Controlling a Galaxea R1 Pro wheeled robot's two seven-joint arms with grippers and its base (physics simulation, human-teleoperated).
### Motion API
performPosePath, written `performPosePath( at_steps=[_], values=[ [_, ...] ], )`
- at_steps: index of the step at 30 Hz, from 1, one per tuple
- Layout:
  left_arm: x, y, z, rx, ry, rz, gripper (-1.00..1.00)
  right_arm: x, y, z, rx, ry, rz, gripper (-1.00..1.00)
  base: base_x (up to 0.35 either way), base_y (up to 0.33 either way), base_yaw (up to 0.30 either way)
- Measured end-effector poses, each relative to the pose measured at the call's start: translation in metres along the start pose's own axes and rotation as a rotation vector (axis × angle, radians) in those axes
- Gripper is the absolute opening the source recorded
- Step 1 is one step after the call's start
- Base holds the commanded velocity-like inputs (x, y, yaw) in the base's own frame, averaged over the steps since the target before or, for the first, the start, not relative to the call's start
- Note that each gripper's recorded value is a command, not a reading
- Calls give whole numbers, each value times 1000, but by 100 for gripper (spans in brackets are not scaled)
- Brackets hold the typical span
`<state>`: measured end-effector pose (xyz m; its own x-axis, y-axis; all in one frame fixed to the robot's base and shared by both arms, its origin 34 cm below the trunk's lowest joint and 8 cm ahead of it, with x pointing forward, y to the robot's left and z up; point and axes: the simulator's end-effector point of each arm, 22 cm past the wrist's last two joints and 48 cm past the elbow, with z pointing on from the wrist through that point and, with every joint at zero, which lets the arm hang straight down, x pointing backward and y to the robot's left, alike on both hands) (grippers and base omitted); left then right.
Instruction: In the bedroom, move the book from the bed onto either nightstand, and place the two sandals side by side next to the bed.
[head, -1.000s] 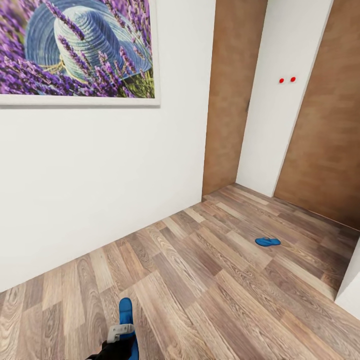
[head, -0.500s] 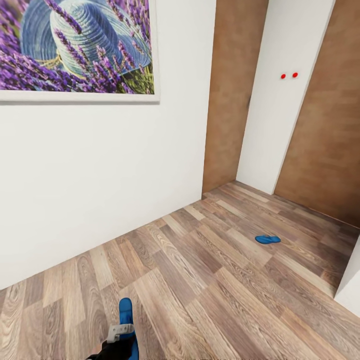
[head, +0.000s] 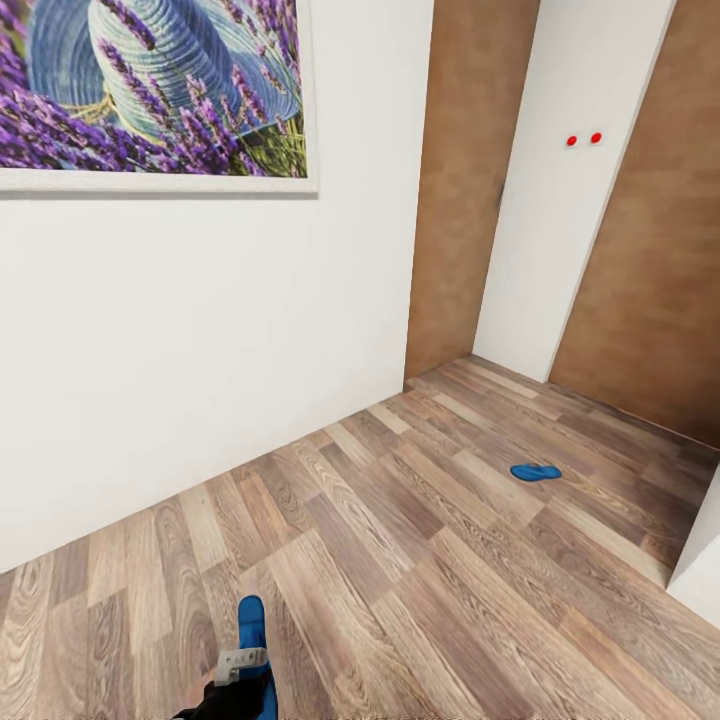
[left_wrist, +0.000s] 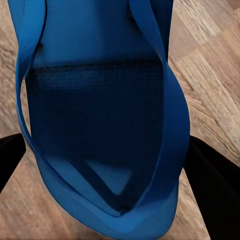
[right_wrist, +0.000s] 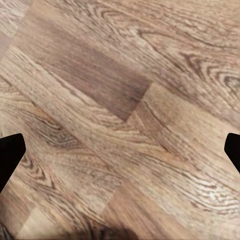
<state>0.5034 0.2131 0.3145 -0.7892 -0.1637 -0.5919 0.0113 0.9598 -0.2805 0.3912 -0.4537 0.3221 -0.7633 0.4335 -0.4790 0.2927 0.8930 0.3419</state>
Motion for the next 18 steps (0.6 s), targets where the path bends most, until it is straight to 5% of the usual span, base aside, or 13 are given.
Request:
performPosePath(
  at_steps=[11, 18],
  values=[
    [6, 1, 1, -2, 12, -3, -100, 4, -3, 1, 6, 11, 1, 100, 3, 0, -30],
    [6, 1, 1, -2, 12, -4, -100, 4, -3, 1, 7, 11, 1, 100, 244, 0, -1]
  ],
)
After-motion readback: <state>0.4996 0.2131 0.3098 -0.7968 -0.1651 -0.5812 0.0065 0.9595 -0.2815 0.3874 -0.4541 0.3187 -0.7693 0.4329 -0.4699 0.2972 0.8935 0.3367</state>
